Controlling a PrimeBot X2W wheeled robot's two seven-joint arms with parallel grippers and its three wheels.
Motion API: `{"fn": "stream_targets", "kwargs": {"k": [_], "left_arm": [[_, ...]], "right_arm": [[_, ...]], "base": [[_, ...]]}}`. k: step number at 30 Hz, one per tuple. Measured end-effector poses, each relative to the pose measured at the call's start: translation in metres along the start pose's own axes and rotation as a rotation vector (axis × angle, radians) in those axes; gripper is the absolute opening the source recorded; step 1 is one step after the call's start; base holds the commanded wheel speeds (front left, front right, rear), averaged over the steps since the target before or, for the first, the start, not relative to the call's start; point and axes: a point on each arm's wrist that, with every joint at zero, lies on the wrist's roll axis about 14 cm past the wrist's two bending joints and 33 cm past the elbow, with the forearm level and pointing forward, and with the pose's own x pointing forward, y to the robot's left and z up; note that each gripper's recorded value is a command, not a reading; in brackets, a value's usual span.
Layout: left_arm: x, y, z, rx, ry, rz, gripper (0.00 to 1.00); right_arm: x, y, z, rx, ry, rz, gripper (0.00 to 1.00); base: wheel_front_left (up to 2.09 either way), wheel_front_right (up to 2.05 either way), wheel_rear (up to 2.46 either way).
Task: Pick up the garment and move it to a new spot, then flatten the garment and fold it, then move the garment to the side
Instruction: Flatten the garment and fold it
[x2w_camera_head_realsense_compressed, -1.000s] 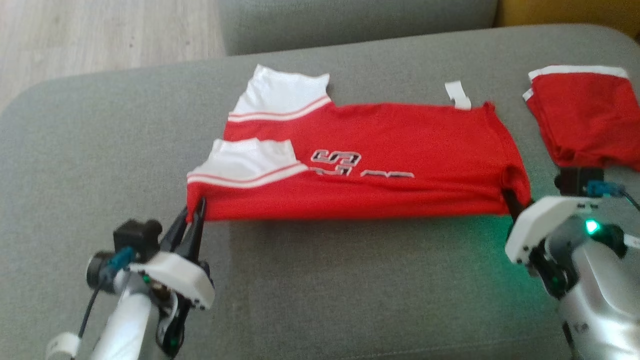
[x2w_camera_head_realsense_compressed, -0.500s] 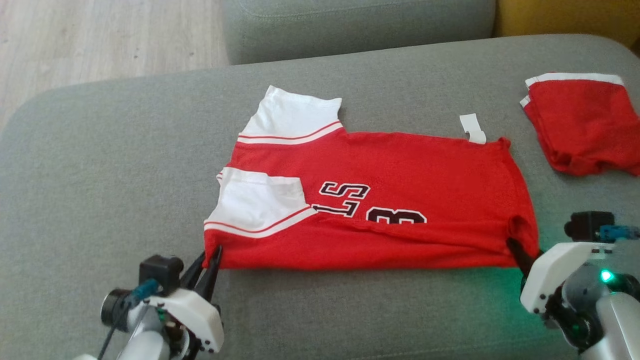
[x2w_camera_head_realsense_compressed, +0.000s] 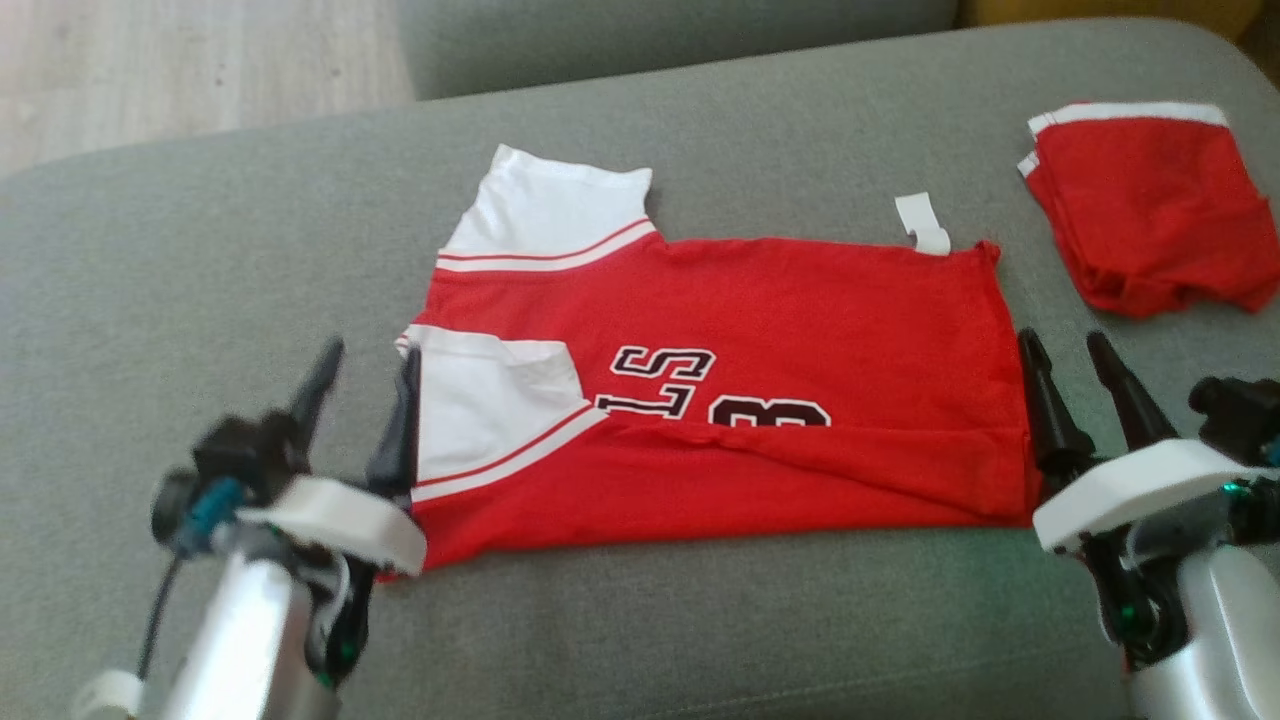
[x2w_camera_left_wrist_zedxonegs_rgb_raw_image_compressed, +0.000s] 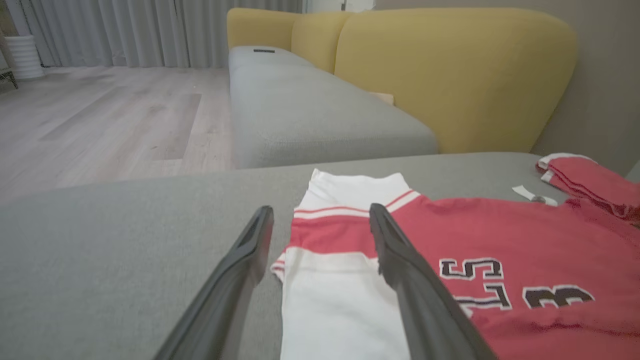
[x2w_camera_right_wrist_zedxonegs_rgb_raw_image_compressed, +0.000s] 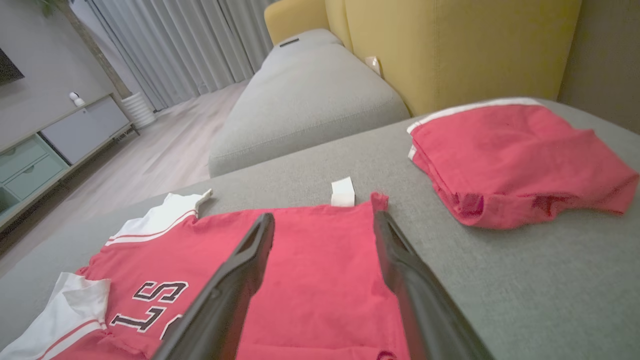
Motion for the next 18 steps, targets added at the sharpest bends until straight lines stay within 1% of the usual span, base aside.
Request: {"fn": "stream_targets", "kwargs": {"k": [3, 7, 8, 10, 13, 15, 16, 18], "left_arm": [[0.015, -0.002, 0.028, -0.01, -0.091, -0.01, 1.0], [0.034, -0.006, 0.035, -0.01, -0.111, -0.052, 1.0], [0.041, -0.007, 0.036, -0.004, -0.109, -0.067, 1.0], [0.07, -0.009, 0.042, 0.05, -0.099, -0.125, 1.0], [0.107, -0.01, 0.049, 0.114, -0.04, -0.174, 1.0], [0.127, -0.017, 0.044, 0.161, 0.039, -0.234, 1.0], [0.136, -0.02, 0.042, 0.17, 0.07, -0.261, 1.0], [0.152, -0.019, 0.031, 0.154, 0.156, -0.285, 1.0]], "right_arm": [[0.004, 0.002, 0.008, -0.022, -0.05, 0.004, 1.0], [0.014, 0.007, 0.029, -0.046, -0.13, 0.016, 1.0], [0.017, 0.007, 0.033, -0.052, -0.139, 0.018, 1.0], [0.028, 0.011, 0.037, -0.078, -0.143, 0.03, 1.0], [0.039, 0.01, 0.041, -0.11, -0.145, 0.034, 1.0], [0.047, 0.01, 0.046, -0.128, -0.15, 0.037, 1.0], [0.052, 0.011, 0.049, -0.135, -0.157, 0.04, 1.0], [0.061, 0.013, 0.052, -0.152, -0.16, 0.052, 1.0]], "base": [[0.0, 0.0, 0.0], [0.0, 0.0, 0.0], [0.0, 0.0, 0.0], [0.0, 0.0, 0.0], [0.0, 0.0, 0.0], [0.0, 0.0, 0.0], [0.0, 0.0, 0.0], [0.0, 0.0, 0.0]]}}
